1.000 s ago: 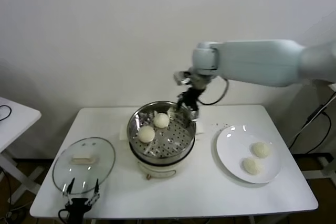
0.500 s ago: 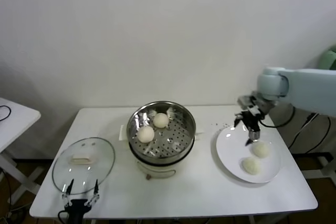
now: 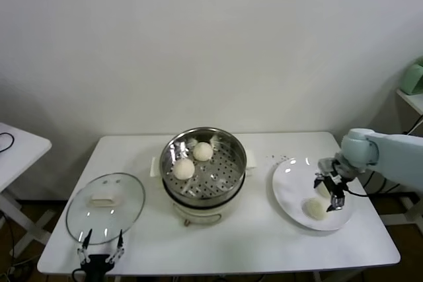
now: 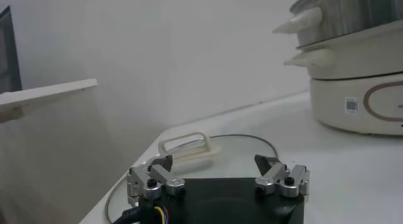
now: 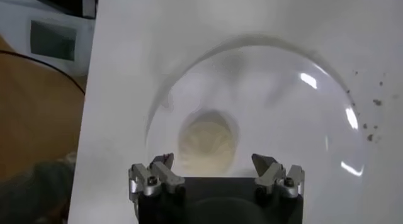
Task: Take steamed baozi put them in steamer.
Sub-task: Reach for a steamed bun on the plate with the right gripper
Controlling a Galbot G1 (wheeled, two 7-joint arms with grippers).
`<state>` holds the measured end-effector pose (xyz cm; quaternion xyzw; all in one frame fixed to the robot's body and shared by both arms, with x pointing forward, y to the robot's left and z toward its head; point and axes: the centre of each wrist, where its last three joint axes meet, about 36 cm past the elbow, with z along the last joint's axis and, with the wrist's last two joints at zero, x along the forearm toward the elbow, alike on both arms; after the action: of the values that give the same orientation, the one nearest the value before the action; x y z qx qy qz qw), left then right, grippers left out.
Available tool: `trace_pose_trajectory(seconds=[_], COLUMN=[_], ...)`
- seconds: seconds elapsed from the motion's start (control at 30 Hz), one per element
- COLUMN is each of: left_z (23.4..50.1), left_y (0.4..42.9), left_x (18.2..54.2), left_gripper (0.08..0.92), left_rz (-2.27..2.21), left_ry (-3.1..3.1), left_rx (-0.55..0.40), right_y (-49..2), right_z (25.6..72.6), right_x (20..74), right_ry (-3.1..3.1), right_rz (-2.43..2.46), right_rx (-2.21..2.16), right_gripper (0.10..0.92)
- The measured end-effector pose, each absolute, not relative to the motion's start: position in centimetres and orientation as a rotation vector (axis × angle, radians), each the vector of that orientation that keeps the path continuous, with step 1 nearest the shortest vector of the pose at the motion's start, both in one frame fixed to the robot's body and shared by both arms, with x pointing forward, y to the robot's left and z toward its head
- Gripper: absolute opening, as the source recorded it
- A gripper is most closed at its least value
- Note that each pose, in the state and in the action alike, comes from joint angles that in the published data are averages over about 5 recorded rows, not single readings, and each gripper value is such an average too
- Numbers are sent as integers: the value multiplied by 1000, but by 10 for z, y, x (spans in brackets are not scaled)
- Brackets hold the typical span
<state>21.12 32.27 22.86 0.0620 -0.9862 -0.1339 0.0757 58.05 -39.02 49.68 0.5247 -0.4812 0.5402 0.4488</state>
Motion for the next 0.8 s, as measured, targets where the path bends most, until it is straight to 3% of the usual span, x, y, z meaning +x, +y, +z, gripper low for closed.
trace_pose_trajectory(seconds=[0.43, 0.8], left_z=[227, 227], left_y=[323, 323], left_x=[211, 211], left_gripper=[823, 823], left_rz=[-411, -412], left_ry=[-2952, -2951], left_rx=[183, 185], right_y=[-392, -387], right_z=[464, 461], right_x=[575, 576], right_ry=[-1208, -1204], right_rz=[1323, 1351], right_rx=[1279, 1286], right_gripper=[820, 663])
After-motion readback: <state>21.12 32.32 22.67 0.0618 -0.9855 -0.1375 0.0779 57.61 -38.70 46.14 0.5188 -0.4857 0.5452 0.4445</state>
